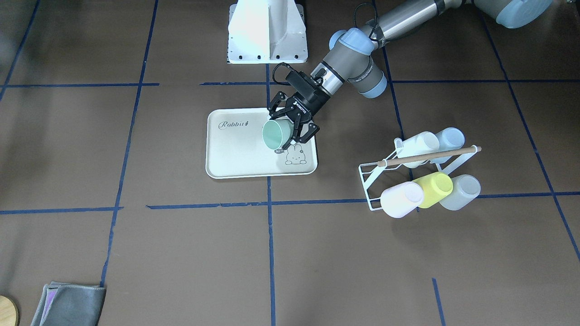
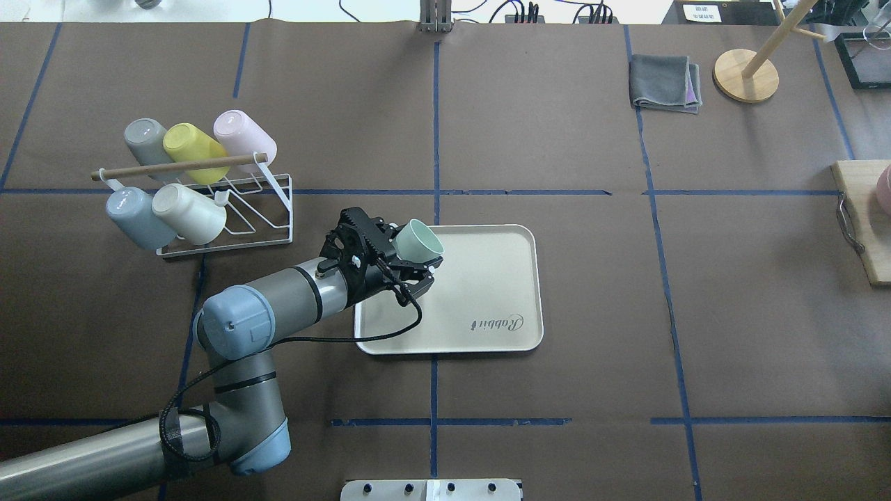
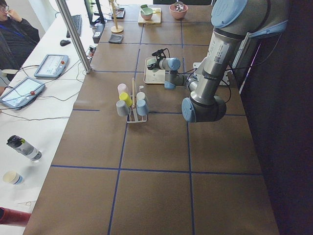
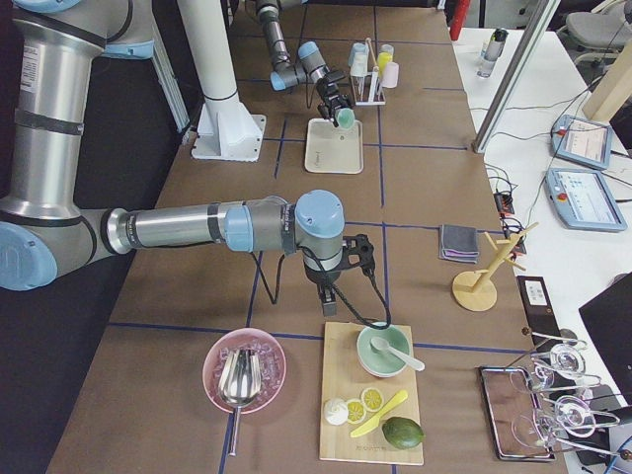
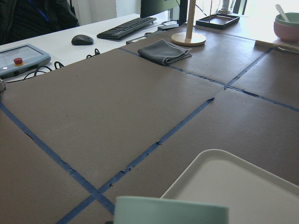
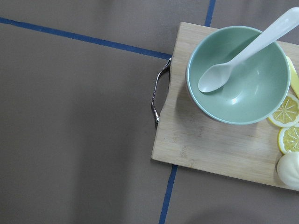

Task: Pick up and place green cup on tray

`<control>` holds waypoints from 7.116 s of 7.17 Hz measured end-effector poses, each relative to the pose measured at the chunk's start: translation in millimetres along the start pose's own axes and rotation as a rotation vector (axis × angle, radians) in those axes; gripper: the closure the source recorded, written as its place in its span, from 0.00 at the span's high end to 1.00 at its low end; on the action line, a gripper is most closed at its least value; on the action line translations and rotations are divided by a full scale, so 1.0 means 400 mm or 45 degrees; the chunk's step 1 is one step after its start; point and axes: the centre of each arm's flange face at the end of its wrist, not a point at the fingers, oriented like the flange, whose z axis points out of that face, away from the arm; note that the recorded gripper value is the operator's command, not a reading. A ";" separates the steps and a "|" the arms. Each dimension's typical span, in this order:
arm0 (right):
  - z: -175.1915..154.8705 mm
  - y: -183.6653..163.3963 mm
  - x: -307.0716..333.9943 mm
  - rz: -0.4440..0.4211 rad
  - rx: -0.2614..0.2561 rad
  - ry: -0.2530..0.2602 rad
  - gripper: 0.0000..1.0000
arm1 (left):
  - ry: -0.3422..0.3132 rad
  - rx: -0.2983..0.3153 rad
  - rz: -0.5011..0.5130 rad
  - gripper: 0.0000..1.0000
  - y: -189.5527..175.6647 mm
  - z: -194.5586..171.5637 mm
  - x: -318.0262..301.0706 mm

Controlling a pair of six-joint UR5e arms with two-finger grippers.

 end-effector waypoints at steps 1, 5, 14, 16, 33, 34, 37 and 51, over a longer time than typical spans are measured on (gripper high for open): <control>0.000 0.000 0.000 0.000 0.000 -0.001 1.00 | 0.004 -0.003 0.023 0.80 0.003 0.004 0.004; 0.003 0.006 0.002 0.002 -0.004 -0.001 1.00 | 0.018 -0.001 0.037 0.81 -0.005 0.029 0.035; 0.003 0.006 0.002 0.002 -0.004 -0.001 1.00 | 0.012 -0.001 0.039 0.85 -0.002 0.028 0.031; 0.004 0.007 0.002 0.003 -0.004 -0.003 1.00 | 0.012 -0.004 0.040 0.86 0.000 0.029 0.032; -0.001 -0.002 0.000 -0.002 0.002 0.006 1.00 | -0.080 -0.711 -0.075 0.99 -0.397 -0.337 -0.403; 0.000 -0.002 0.002 -0.001 0.001 0.009 1.00 | -0.128 -0.835 -0.056 1.00 -0.405 -0.412 -0.505; 0.003 -0.002 0.006 0.023 -0.003 0.013 1.00 | -0.394 -1.170 -0.179 1.00 -0.305 -0.734 -0.898; 0.007 0.000 0.009 0.059 -0.007 0.010 1.00 | -0.548 -1.169 -0.887 1.00 0.284 -1.343 -1.232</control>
